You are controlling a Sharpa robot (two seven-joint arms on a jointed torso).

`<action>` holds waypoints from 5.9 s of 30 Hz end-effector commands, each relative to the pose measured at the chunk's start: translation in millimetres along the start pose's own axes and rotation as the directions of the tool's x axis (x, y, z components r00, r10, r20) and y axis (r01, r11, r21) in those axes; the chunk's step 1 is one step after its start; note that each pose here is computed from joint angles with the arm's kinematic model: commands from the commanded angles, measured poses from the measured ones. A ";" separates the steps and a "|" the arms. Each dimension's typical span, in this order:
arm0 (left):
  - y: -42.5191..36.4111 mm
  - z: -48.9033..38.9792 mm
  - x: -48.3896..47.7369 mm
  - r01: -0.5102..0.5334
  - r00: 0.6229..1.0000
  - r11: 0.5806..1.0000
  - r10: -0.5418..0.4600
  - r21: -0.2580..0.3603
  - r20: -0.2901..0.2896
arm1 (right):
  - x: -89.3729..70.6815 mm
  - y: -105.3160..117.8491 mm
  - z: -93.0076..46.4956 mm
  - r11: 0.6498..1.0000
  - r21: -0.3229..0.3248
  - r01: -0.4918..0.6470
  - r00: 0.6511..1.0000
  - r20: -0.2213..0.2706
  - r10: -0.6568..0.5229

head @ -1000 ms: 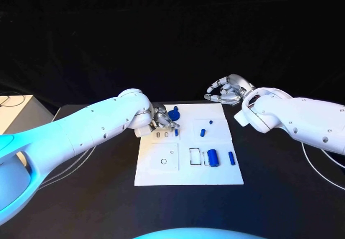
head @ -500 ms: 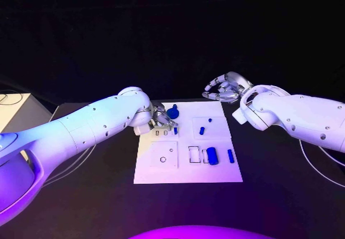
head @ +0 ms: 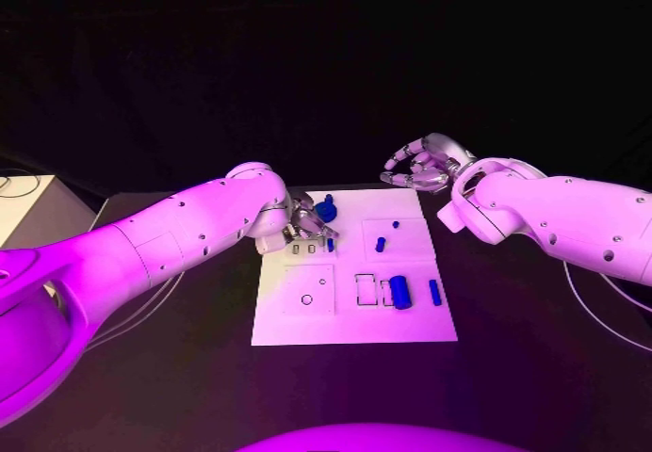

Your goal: Assemble the parts on the task board

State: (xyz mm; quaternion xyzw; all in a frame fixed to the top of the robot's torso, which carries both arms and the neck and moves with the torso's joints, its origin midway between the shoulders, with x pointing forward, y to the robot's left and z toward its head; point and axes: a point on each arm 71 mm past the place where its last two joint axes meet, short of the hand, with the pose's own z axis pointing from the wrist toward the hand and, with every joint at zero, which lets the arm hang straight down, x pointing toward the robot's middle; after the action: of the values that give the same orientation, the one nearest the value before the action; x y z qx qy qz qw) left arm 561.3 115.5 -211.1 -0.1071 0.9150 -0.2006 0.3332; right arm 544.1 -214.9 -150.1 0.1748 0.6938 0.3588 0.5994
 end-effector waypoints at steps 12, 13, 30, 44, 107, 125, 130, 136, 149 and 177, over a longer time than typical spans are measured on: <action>-3.8 3.1 5.4 -0.012 0.999 1.000 0.012 0.005 -0.037 | 2.3 3.3 0.2 1.000 -0.009 0.005 1.000 -0.013 -0.005; -3.5 3.4 5.6 -0.012 0.999 1.000 0.012 0.004 -0.038 | 2.3 3.4 0.2 1.000 -0.009 0.005 1.000 -0.013 -0.005; 1.3 6.9 10.1 -0.017 0.998 1.000 0.017 -0.011 -0.056 | 2.8 4.5 0.0 1.000 -0.011 0.005 1.000 -0.015 -0.005; 2.8 7.2 9.8 0.004 0.999 1.000 -0.004 -0.004 -0.051 | 3.1 4.7 0.2 1.000 -0.011 0.007 1.000 -0.018 -0.007; 31.7 -17.0 -4.5 0.014 0.998 1.000 -0.013 -0.008 0.069 | 1.6 -5.6 0.8 0.999 0.024 0.024 0.999 -0.045 -0.023; 19.5 -6.0 9.9 -0.101 0.989 0.994 0.104 -0.028 0.108 | 3.5 -3.7 1.5 1.000 0.019 0.024 0.999 -0.049 -0.023; 16.7 -4.9 13.5 -0.111 0.987 0.994 0.113 -0.021 0.116 | 3.6 -3.7 1.2 1.000 0.019 0.024 0.998 -0.050 -0.023; 15.6 -4.9 14.2 -0.117 0.984 0.993 0.119 -0.018 0.135 | 3.9 -3.5 0.9 1.000 0.019 0.024 0.998 -0.052 -0.023; 17.3 -5.4 16.5 -0.137 0.983 0.990 0.139 -0.026 0.117 | 3.9 -3.7 0.7 1.000 0.019 0.024 0.998 -0.053 -0.023; 25.7 0.1 27.6 -0.155 0.981 0.987 0.159 -0.043 0.110 | 4.7 -4.6 -0.2 1.000 0.020 0.023 0.998 -0.056 -0.022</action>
State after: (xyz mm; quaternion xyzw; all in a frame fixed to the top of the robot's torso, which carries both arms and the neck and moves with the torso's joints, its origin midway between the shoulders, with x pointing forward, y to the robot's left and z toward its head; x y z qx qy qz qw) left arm 539.9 128.0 -234.0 -0.0588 0.9022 -0.1600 0.3961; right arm 544.1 -215.6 -156.6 0.1677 0.7140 0.3490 0.5833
